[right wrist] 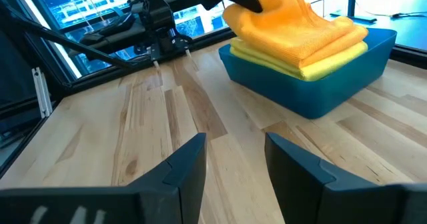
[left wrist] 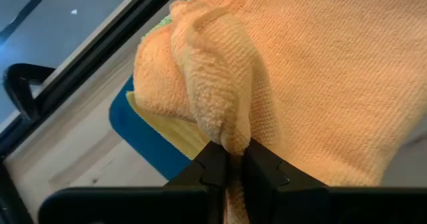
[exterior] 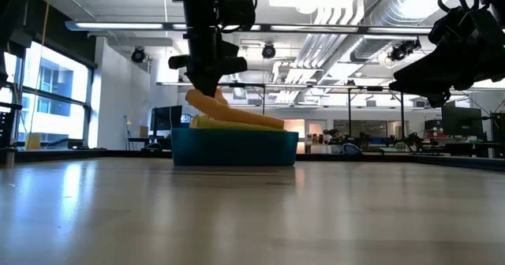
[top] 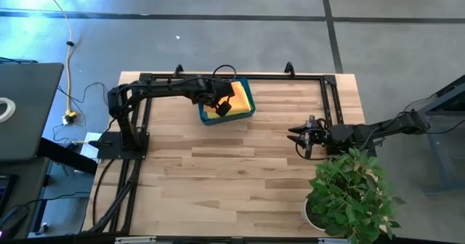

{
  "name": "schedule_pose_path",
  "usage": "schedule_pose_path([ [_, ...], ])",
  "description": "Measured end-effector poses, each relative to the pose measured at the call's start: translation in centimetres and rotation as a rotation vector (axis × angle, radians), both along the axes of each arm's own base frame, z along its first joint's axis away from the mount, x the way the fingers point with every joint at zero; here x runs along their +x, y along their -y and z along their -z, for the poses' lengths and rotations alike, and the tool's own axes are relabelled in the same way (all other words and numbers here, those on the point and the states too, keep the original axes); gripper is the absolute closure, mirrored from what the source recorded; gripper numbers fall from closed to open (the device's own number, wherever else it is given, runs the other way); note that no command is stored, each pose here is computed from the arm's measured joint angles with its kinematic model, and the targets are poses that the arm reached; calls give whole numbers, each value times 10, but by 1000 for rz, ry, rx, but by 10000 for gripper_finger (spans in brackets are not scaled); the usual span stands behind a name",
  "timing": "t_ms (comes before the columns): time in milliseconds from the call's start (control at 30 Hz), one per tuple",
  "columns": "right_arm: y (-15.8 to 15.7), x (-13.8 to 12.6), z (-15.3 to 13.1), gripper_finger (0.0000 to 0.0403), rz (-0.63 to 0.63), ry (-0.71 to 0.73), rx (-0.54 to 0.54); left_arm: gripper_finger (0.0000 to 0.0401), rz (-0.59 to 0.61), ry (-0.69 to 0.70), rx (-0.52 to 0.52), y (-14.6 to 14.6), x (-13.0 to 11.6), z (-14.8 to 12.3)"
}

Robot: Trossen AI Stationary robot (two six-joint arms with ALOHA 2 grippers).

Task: Fold microfiber towels
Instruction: Stack the orange microfiber cloth on the yellow microfiber cloth in the blue bin, then return to Home Position

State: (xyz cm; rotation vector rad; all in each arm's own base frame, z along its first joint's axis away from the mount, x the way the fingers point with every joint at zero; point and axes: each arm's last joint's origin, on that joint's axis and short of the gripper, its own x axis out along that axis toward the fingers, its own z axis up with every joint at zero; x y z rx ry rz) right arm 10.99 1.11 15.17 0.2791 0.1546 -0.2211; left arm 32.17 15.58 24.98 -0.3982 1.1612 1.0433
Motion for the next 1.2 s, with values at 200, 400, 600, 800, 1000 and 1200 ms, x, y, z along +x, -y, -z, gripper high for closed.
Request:
schedule_pose_path([
  [200,0,0,0,256,0,1,0,331,12,-3,-1,0,0,0],
  [400,0,0,0,256,0,0,0,263,70,53,31,2,-12,-26],
  [600,0,0,0,256,0,0,0,241,152,135,110,18,-35,-71],
  [800,0,0,0,256,0,0,0,255,280,100,156,43,-61,-100],
  [1000,0,0,0,256,0,1,0,279,227,154,246,74,-109,-119],
  [1200,0,0,0,256,0,1,0,288,161,286,279,107,-162,-89],
])
